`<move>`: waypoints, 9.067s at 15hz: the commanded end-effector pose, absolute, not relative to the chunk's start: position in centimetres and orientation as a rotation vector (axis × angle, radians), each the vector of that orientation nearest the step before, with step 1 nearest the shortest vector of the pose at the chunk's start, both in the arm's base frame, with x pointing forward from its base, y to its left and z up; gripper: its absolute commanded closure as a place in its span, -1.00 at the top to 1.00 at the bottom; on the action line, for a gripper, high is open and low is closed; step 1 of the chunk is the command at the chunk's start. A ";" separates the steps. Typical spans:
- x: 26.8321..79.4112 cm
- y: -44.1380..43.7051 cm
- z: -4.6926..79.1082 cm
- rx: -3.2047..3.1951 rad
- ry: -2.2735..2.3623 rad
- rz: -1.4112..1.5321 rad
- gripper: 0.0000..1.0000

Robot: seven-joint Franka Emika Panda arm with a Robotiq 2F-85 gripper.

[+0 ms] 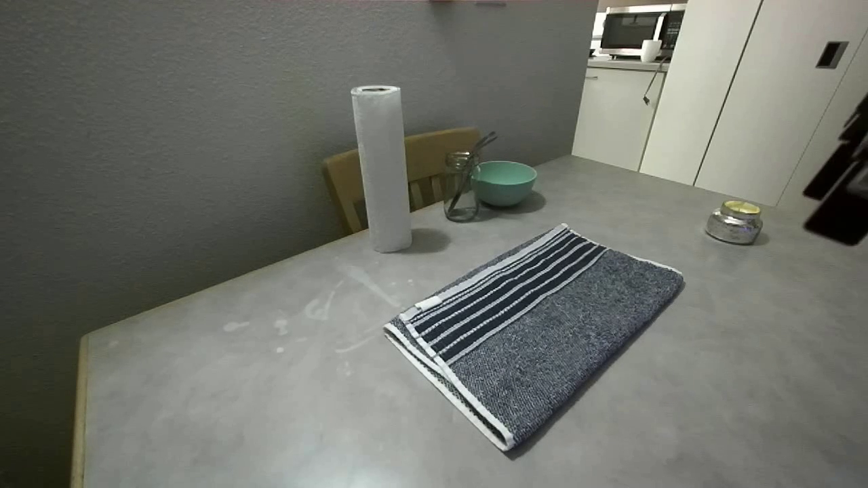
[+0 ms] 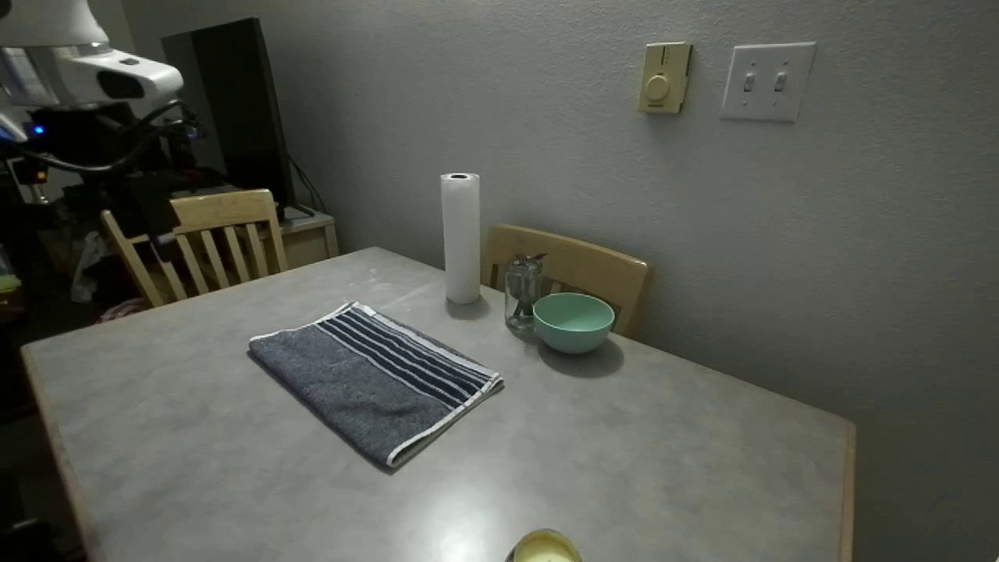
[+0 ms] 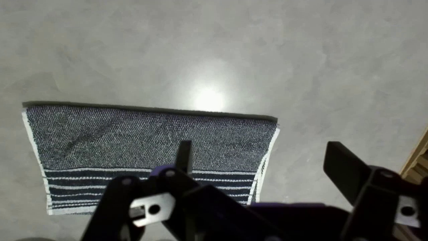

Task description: Fold the towel

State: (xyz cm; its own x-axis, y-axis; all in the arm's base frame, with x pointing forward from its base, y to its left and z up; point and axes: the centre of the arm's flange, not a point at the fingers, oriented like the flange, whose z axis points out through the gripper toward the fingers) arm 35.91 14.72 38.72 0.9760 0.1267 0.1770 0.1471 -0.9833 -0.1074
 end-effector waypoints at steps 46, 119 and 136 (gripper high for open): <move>61.6 26.5 18.2 -3.048 -0.054 0.006 1.00; 65.6 36.2 14.4 -3.324 -0.569 0.272 -0.97; 62.7 31.1 23.6 -2.814 -0.922 0.251 -0.97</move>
State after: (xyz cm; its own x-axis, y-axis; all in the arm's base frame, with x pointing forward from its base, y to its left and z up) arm 65.70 34.51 21.96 0.8140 0.5755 -0.0781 0.5542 -0.8099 -0.1923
